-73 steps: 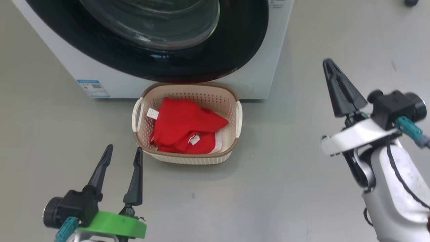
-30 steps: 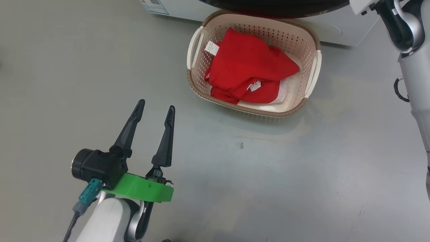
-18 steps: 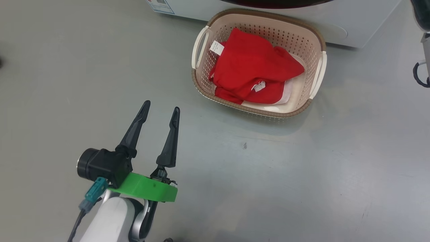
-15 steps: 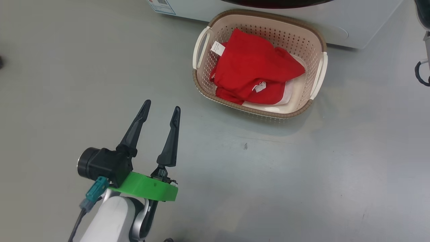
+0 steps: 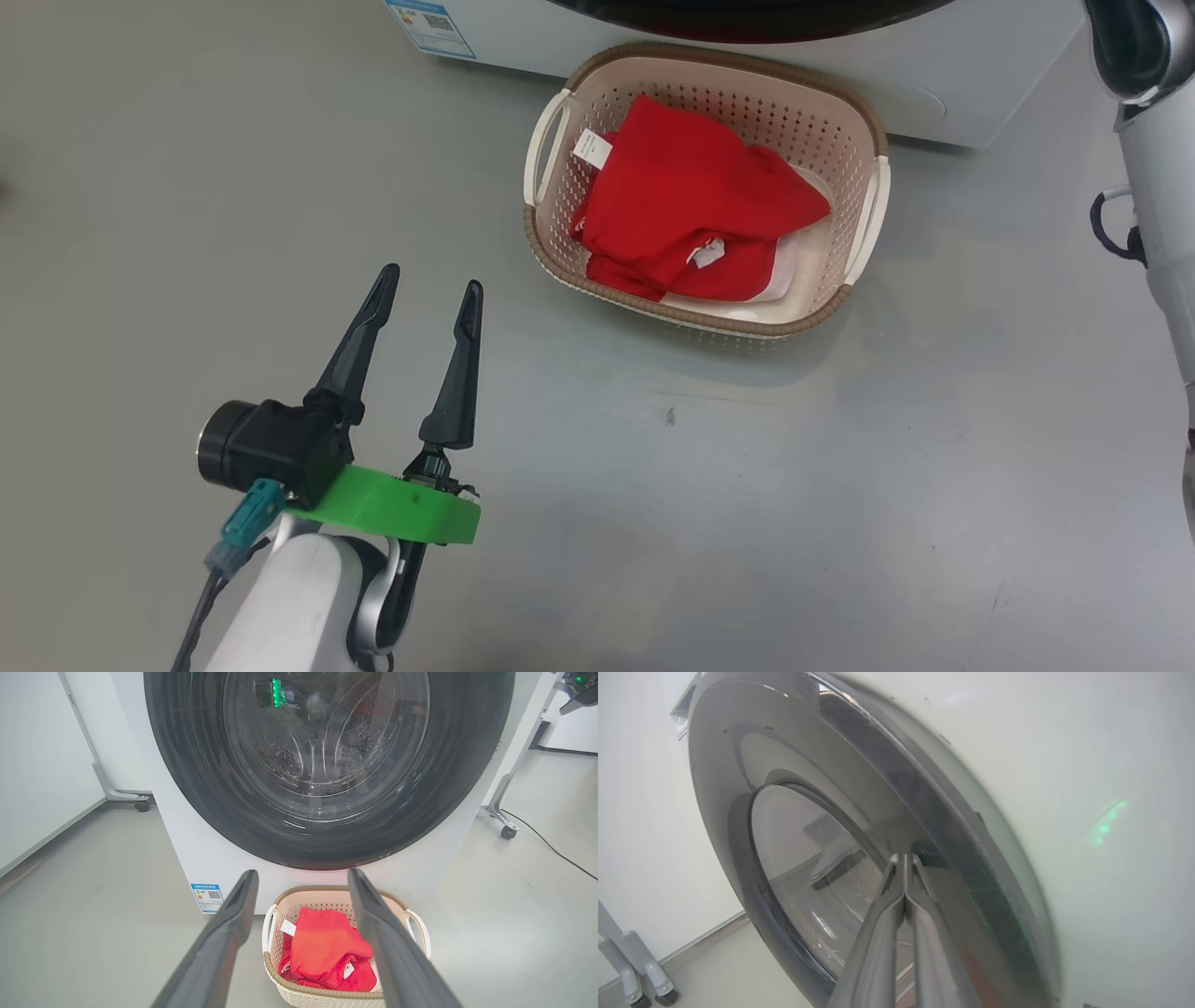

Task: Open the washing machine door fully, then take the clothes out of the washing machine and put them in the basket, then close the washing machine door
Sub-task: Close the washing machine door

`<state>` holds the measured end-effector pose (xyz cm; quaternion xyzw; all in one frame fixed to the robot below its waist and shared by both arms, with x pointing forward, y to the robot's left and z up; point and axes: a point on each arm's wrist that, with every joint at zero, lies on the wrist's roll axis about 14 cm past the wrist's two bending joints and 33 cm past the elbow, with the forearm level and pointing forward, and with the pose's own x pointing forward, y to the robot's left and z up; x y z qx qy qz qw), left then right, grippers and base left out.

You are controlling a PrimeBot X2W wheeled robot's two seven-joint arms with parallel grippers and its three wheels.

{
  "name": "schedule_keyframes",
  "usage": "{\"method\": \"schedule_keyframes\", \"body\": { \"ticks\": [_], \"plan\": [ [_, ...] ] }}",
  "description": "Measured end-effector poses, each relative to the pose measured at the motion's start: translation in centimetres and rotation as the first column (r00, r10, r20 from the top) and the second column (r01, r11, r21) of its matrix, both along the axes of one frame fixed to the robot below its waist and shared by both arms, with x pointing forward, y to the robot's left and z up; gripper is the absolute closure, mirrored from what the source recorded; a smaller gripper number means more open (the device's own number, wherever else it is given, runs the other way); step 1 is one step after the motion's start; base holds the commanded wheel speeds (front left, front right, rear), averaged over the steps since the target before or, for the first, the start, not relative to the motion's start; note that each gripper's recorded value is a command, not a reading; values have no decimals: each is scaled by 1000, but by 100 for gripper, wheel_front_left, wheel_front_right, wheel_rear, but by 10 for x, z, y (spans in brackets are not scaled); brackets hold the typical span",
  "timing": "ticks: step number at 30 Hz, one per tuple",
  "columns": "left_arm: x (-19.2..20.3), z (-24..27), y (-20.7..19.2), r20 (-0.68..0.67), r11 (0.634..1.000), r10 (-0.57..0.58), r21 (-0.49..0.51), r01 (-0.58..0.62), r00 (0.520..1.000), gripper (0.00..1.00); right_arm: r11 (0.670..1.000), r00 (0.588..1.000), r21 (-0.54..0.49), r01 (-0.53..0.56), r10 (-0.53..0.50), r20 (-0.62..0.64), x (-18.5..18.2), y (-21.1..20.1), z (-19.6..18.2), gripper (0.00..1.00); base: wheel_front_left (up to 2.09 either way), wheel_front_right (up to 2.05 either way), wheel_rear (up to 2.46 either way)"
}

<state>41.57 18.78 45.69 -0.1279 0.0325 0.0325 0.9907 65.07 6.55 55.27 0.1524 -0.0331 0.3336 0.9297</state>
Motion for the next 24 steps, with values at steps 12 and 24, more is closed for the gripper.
{"method": "schedule_keyframes", "body": {
  "ticks": [12, 24],
  "plan": [
    [4, 13, -3, 43, 1000, -11, 1, 11, 999, 0, 1000, 998, 13, 13, -13, -57, -41, -18, -35, 100, 0, 0, 0],
    [-4, 18, -14, 55, 999, -47, -4, 47, 997, 0, 989, 976, -60, 135, -143, -164, -94, -86, -85, 93, 0, 0, 0]
  ]
}}
